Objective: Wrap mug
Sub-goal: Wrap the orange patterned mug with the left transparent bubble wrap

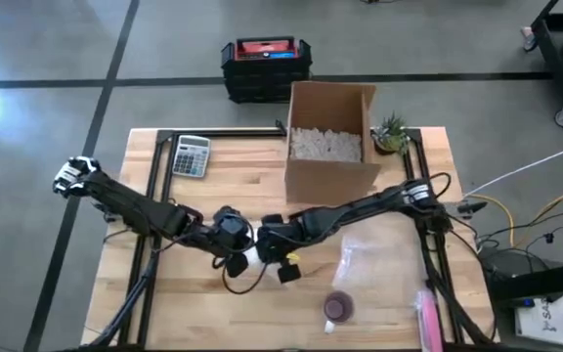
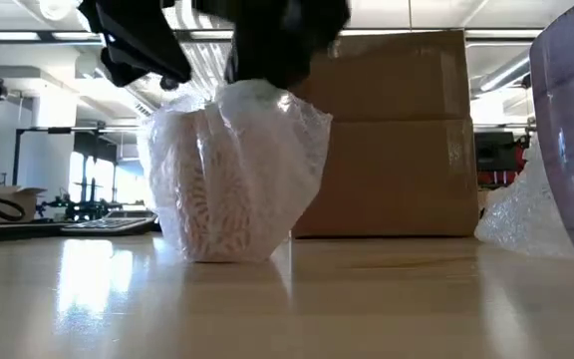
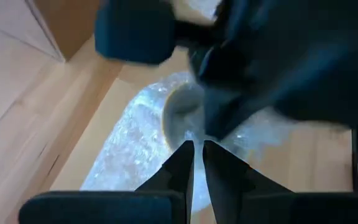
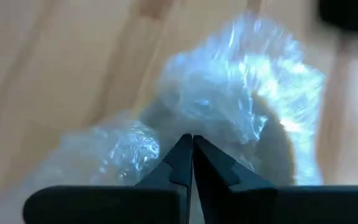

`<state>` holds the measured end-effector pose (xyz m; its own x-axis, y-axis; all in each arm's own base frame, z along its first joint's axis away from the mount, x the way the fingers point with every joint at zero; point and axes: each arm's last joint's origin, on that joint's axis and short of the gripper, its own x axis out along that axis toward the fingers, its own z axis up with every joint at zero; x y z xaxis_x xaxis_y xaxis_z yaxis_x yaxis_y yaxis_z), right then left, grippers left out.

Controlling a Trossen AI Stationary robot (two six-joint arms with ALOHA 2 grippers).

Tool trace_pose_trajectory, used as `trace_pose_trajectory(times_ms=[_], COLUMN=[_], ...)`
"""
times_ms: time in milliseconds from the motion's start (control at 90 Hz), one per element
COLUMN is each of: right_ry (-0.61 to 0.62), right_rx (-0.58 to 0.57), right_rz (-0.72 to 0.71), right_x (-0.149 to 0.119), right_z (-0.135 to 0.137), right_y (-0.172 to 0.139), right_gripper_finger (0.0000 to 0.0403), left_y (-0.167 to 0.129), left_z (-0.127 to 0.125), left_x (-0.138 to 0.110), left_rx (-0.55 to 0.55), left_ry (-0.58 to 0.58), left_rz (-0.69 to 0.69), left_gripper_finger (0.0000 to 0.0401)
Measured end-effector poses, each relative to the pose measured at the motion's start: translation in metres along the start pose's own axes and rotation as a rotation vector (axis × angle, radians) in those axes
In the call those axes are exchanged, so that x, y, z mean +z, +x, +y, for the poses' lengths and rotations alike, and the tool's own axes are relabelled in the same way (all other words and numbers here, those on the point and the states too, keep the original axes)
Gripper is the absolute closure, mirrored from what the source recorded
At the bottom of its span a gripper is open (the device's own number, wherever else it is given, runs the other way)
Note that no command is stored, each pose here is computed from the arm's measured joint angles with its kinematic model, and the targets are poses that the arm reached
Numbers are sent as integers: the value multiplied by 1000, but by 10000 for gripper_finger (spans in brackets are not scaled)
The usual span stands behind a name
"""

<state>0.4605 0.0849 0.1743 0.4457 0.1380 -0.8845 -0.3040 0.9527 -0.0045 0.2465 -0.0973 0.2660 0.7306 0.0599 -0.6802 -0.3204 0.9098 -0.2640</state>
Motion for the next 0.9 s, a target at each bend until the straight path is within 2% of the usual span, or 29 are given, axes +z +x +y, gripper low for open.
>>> trace_pose_trajectory(times_ms=[89, 233, 444, 722, 900], right_ry=[10, 10, 7, -11, -35], right_rx=[3, 0, -13, -13, -8], right_rz=[15, 6, -18, -20, 23], right_x=[-3, -2, 1, 1, -1], right_z=[-3, -3, -3, -3, -2], right_y=[9, 8, -2, 0, -14], right_gripper_finger=[403, 403, 403, 403, 403], left_y=[-1, 2, 28, 61, 67], left_z=[-2, -5, -9, -13, -13], left_x=[-1, -5, -22, -23, -24], left_rx=[-7, -7, -4, 5, 18], left_ry=[-1, -22, -40, -15, -15], left_rz=[2, 16, 42, 2, -3], left_gripper_finger=[379, 379, 379, 379, 379])
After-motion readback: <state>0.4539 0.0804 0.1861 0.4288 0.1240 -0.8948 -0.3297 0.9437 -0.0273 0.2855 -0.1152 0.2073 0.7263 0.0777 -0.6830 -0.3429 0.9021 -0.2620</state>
